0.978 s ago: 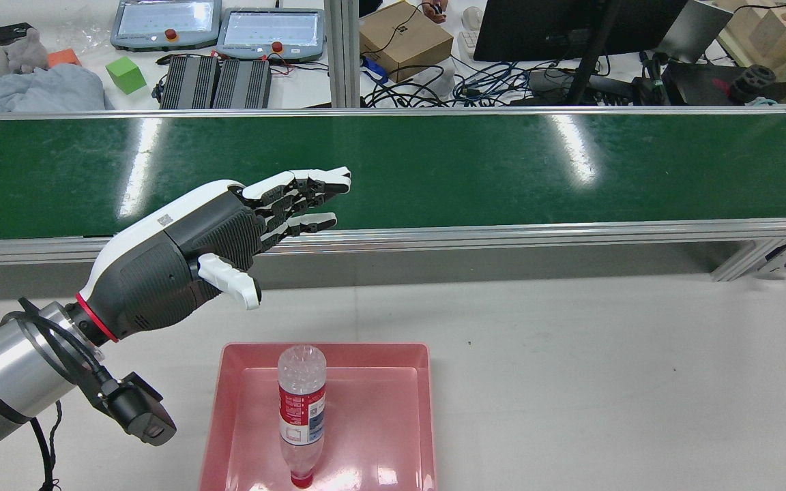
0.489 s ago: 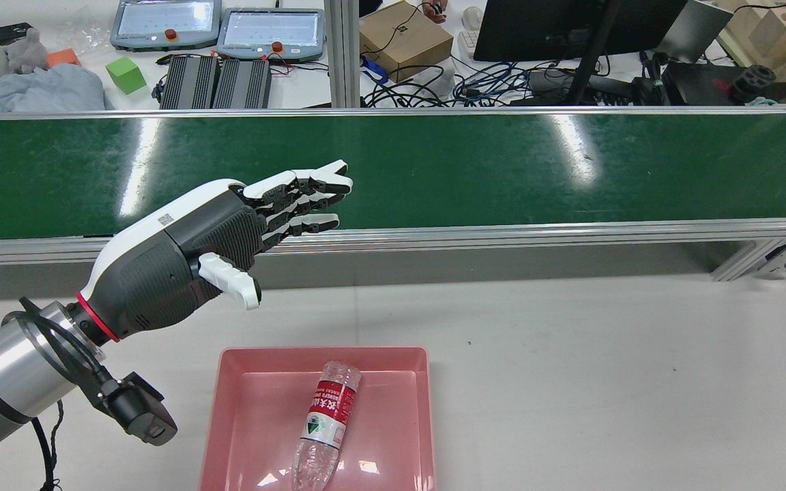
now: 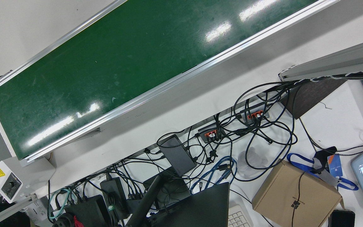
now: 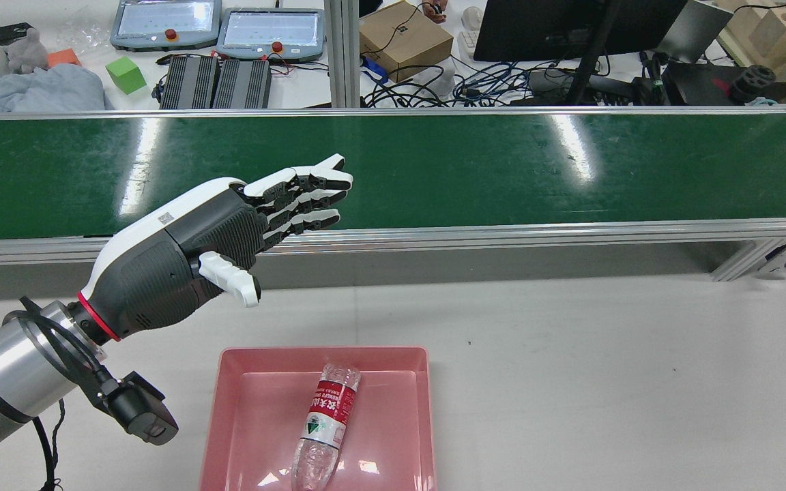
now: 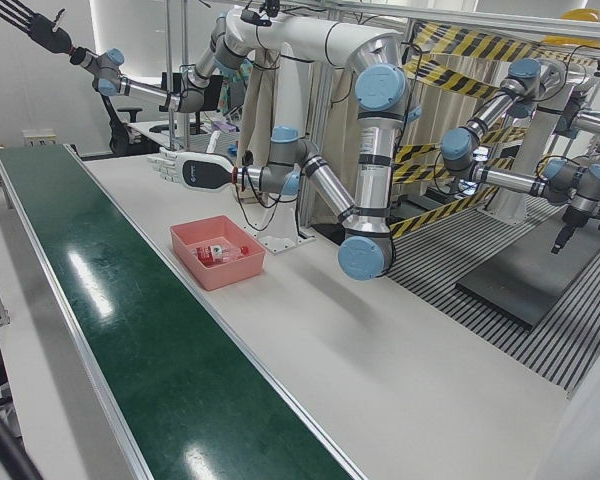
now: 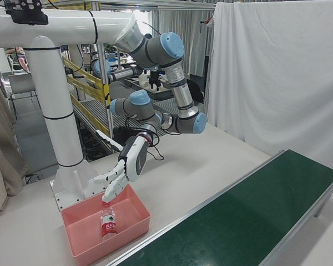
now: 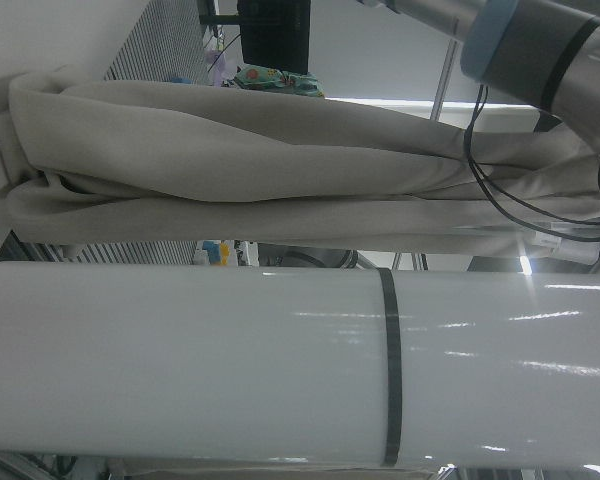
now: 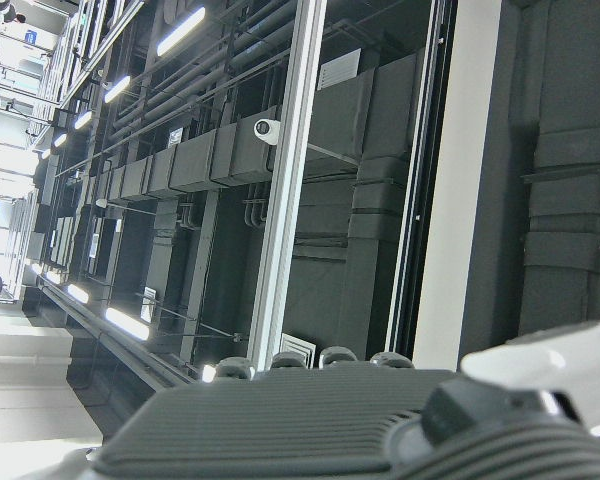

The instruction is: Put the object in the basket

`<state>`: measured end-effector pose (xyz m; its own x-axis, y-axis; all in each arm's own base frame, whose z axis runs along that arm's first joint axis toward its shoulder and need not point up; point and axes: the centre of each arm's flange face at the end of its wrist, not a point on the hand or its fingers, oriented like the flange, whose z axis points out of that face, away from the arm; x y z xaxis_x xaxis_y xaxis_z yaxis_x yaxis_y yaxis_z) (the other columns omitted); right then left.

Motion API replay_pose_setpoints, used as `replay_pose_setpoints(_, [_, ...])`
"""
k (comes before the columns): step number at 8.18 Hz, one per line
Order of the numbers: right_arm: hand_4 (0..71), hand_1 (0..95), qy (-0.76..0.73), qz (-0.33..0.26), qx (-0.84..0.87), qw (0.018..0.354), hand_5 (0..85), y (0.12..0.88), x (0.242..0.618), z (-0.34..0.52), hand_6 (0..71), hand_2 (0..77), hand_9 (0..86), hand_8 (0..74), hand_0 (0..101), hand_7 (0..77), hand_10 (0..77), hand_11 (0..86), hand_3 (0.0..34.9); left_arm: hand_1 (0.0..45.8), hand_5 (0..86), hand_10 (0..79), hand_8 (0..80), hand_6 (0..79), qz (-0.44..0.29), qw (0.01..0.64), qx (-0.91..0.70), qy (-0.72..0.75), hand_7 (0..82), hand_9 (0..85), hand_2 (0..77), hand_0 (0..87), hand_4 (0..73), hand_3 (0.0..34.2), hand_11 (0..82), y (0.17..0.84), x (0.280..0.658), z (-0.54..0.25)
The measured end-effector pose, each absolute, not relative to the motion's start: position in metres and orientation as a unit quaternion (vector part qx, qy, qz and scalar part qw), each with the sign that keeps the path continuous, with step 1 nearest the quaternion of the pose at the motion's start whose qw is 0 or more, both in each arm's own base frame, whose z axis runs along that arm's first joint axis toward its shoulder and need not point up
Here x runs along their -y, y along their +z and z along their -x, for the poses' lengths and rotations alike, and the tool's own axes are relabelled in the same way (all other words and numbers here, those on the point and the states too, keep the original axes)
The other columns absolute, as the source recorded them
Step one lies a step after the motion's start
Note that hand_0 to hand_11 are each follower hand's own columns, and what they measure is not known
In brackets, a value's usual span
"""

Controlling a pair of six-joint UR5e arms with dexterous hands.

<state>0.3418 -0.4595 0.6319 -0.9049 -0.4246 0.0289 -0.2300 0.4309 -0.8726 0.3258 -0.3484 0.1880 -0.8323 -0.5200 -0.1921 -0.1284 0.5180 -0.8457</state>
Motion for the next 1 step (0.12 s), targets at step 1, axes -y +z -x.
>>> replay_pose_setpoints(1, [0.5,0.0,-0.497,0.195,-0.840,0.098,0.0,0.6319,0.4594,-0.3420,0.0,1.1,0.0,0.0,0,0.5,0.5,0.0,0.1,0.5,26.2,11.4,10.9,7.6,0.193,0.216,-0.844,-0.451,2.7,11.4,0.5,37.8,13.1,0.0,14.2,0.1876,0.3484,-0.3258])
